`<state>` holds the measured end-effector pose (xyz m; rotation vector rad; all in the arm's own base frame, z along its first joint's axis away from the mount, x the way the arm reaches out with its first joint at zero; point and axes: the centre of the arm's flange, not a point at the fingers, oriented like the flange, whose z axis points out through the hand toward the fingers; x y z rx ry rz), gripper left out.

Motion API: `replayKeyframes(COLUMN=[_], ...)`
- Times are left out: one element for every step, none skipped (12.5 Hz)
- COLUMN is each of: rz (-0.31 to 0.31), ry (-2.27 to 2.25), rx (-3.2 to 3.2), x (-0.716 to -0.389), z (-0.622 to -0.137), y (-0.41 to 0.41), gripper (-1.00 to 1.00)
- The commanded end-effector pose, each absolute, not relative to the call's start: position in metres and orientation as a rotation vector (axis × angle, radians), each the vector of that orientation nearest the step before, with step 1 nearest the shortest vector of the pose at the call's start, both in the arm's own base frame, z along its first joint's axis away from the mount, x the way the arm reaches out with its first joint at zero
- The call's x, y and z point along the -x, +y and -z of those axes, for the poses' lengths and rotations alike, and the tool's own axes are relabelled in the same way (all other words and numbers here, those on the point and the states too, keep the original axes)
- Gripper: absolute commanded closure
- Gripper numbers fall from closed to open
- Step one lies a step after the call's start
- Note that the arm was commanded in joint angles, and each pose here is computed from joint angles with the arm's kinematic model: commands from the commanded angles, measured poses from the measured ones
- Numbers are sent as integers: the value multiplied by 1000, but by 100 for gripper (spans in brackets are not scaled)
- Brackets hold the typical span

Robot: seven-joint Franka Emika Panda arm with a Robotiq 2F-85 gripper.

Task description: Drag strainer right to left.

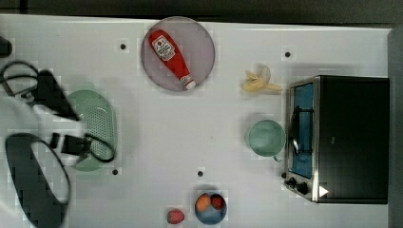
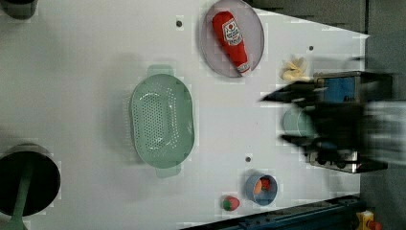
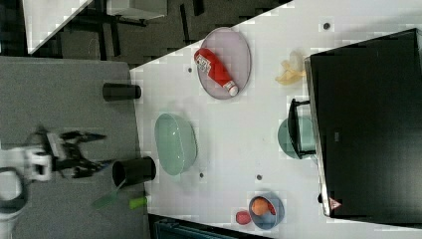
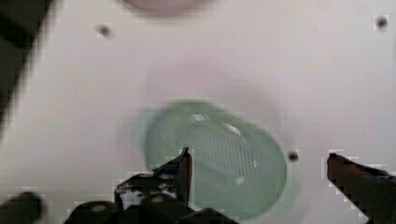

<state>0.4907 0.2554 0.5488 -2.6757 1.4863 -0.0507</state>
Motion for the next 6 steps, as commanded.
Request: replayKeyframes(rz=[-53,-59,-54,-57,-50,-55], ry=[1369,1350,1331,1320,1312,1298], rx=[2802,2823,2850,2877,2898,2911], x=[-512,-509,-508,-507,-506,-506], z=[-557,-566,-571,-572,-572,-572], y=[117,86,57,30,6,-13], gripper=[-100,-100,-100,-100,-100,-100])
